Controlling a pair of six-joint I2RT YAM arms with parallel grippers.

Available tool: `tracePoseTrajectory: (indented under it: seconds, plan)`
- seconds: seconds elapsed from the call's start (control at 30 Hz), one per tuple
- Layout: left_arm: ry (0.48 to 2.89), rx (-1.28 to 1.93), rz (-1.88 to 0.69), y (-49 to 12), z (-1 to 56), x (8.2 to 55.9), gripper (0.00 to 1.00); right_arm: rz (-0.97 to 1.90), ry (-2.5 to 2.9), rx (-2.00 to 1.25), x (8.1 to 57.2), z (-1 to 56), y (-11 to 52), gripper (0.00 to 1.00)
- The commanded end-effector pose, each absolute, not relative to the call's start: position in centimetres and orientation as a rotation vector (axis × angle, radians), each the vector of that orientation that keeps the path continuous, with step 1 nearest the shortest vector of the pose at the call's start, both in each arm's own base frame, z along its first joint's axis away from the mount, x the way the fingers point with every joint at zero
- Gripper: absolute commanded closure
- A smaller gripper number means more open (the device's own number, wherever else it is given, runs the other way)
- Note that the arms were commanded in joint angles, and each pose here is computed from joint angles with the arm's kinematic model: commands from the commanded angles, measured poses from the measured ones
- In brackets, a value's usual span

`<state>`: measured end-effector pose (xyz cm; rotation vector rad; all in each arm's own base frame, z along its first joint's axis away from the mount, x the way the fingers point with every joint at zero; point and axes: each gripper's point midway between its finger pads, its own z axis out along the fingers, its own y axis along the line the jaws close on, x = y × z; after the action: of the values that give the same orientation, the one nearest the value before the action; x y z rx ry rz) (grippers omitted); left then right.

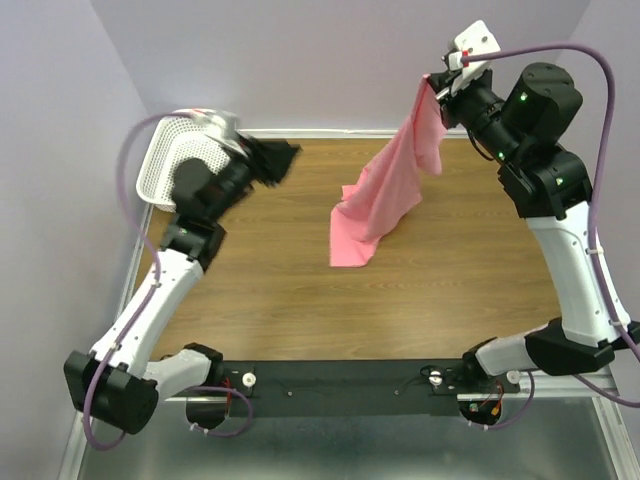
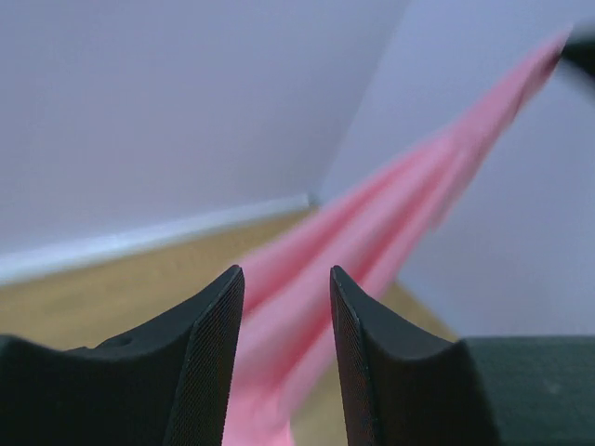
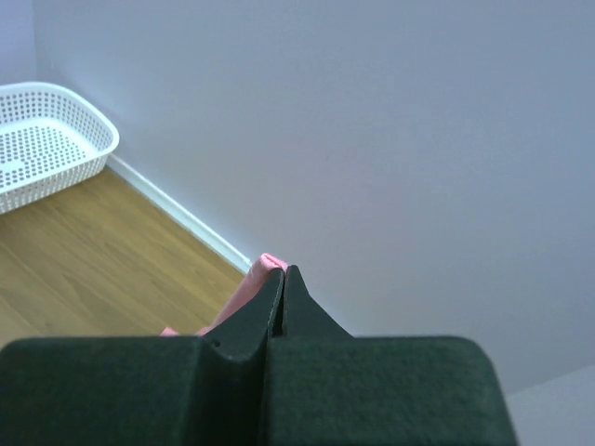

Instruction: Fold and stack the t-shirts

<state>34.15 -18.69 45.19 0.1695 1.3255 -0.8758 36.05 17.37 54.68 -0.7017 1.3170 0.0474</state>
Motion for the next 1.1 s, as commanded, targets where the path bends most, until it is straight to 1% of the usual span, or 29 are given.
tracePoseTrajectory:
  seconds: [0.0, 0.03, 0.07, 0.1, 0.13, 0.2, 0.23, 0.27, 0.33, 0.43, 0.47, 0.57, 0.6, 0.63, 0.67, 0.73, 0.77, 0.83, 0.9, 0.93, 0.97, 1.03, 1.07]
  plan:
    - [1.611, 0.471, -0.921, -26.3, 31.0, 29.8, 0.49, 0.013, 1.371, -0.702, 36.2, 52.6, 16.7, 0.99]
    - [1.635, 0.490, -0.917, -27.4, 29.7, 28.9, 0.48, 0.016, 1.387, -0.708, 36.4, 51.8, 16.8, 1.00]
    - [1.681, 0.525, -0.928, -29.6, 27.2, 26.7, 0.48, 0.020, 1.396, -0.707, 36.5, 51.5, 16.9, 1.00]
    - [1.701, 0.525, -0.924, -30.3, 26.0, 26.0, 0.47, 0.030, 1.406, -0.701, 36.5, 51.2, 16.9, 0.99]
    - [1.715, 0.567, -0.958, -32.2, 24.6, 23.8, 0.46, 0.036, 1.417, -0.700, 36.7, 50.8, 17.0, 0.99]
    - [1.777, 0.517, -0.916, -33.3, 22.2, 23.7, 0.44, 0.060, 1.436, -0.687, 37.0, 50.3, 17.4, 1.00]
    - [1.774, 0.489, -0.899, -33.9, 21.9, 23.9, 0.41, 0.069, 1.440, -0.684, 37.1, 50.2, 17.5, 0.99]
    - [1.814, 0.467, -0.862, -34.9, 20.3, 23.8, 0.37, 0.078, 1.445, -0.687, 37.3, 50.0, 17.7, 0.99]
    - [1.834, 0.440, -0.818, -36.1, 19.3, 24.5, 0.36, 0.095, 1.454, -0.680, 37.3, 49.8, 17.9, 0.99]
    - [1.877, 0.416, -0.688, -38.1, 17.2, 26.6, 0.34, 0.105, 1.463, -0.680, 37.3, 49.4, 18.1, 1.00]
    - [1.894, 0.403, -0.635, -39.0, 16.2, 28.0, 0.33, 0.104, 1.462, -0.681, 37.3, 49.4, 18.0, 1.00]
    - [1.927, 0.432, -0.559, -41.2, 14.4, 29.9, 0.32, 0.100, 1.470, -0.678, 37.1, 49.1, 17.8, 1.00]
    - [1.932, 0.434, -0.542, -41.7, 14.0, 30.3, 0.32, 0.095, 1.470, -0.678, 37.1, 49.1, 17.8, 0.99]
    - [1.924, 0.411, -0.533, -42.4, 14.9, 31.2, 0.32, 0.093, 1.474, -0.677, 37.0, 48.9, 17.6, 0.99]
    - [1.950, 0.374, -0.458, -42.0, 13.4, 32.2, 0.31, 0.087, 1.475, -0.674, 37.0, 48.9, 17.5, 1.00]
    - [1.965, 0.336, -0.413, -42.0, 13.6, 33.9, 0.31, 0.082, 1.478, -0.675, 36.8, 48.7, 17.3, 0.99]
    - [1.976, 0.318, -0.373, -41.8, 12.8, 34.6, 0.32, 0.080, 1.480, -0.678, 36.7, 48.6, 17.3, 0.99]
    - [1.982, 0.314, -0.373, -41.9, 12.7, 35.5, 0.33, 0.078, 1.483, -0.682, 36.7, 48.3, 17.3, 1.00]
    - [1.973, 0.347, -0.437, -42.6, 13.2, 35.9, 0.38, 0.056, 1.495, -0.667, 36.8, 48.1, 16.8, 0.99]
    - [1.946, 0.353, -0.478, -43.2, 13.8, 36.0, 0.44, 0.057, 1.495, -0.668, 36.7, 48.1, 16.9, 1.00]
    - [1.943, 0.364, -0.502, -43.3, 13.8, 36.1, 0.60, 0.054, 1.499, -0.670, 36.9, 47.9, 16.8, 0.99]
    - [1.944, 0.374, -0.518, -43.6, 13.7, 36.4, 0.67, 0.053, 1.503, -0.671, 37.0, 47.7, 16.9, 0.99]
    - [1.948, 0.385, -0.537, -43.9, 13.5, 36.7, 0.80, 0.057, 1.504, -0.670, 36.9, 47.7, 16.9, 0.99]
